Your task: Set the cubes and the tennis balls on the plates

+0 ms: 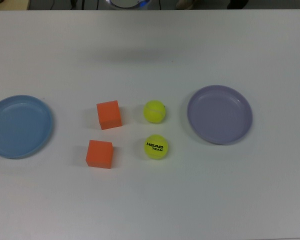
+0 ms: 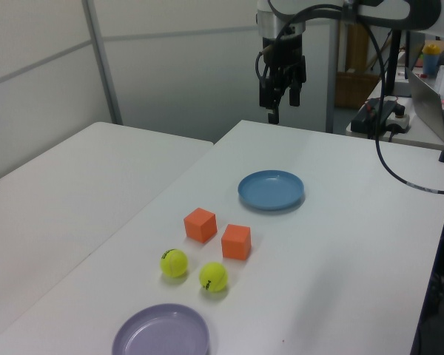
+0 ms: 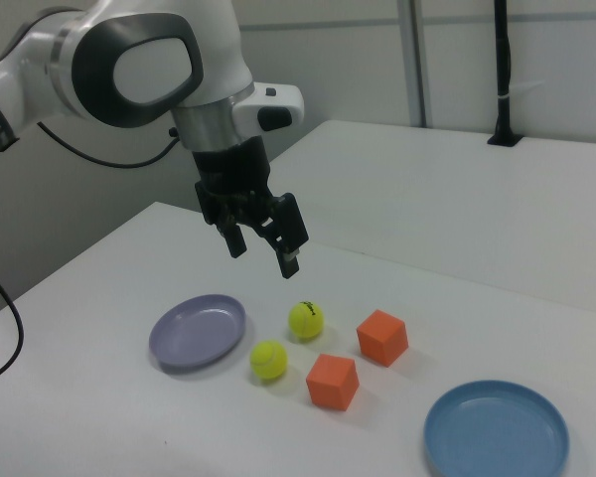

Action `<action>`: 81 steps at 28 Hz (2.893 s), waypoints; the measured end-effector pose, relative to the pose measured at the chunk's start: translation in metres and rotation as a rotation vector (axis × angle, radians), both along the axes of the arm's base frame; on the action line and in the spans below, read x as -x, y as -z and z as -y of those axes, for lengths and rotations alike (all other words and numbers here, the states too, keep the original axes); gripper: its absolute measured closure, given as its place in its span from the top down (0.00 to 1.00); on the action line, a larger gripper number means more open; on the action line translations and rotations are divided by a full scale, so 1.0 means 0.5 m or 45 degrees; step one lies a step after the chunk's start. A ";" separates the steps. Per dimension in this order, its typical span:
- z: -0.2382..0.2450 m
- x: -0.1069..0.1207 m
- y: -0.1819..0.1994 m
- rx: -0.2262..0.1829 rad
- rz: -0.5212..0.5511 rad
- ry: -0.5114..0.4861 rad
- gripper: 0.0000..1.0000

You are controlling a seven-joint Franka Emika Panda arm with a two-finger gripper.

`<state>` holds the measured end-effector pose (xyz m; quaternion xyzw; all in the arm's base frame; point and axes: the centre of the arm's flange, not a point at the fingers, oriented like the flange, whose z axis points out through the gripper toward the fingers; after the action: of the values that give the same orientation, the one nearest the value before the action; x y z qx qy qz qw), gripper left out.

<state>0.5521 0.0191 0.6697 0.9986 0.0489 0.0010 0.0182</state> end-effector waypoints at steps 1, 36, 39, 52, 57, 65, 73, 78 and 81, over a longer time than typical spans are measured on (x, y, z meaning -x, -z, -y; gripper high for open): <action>0.000 0.002 -0.006 0.000 0.008 0.011 1.00; -0.154 -0.268 0.291 -0.143 0.322 -0.159 1.00; -0.152 -0.282 0.315 -0.128 0.336 -0.165 1.00; -0.158 -0.336 0.556 -0.028 0.261 -0.223 1.00; -0.181 -0.342 0.623 0.021 0.243 -0.233 1.00; -0.210 -0.354 0.680 0.089 0.300 -0.273 1.00; -0.203 -0.356 0.688 0.114 0.302 -0.285 0.95; -0.200 -0.364 0.662 0.118 0.333 -0.279 0.97; -0.195 -0.368 0.633 0.121 0.361 -0.273 1.00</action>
<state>0.7359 0.1165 0.3534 0.9756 0.1518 0.1416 0.0719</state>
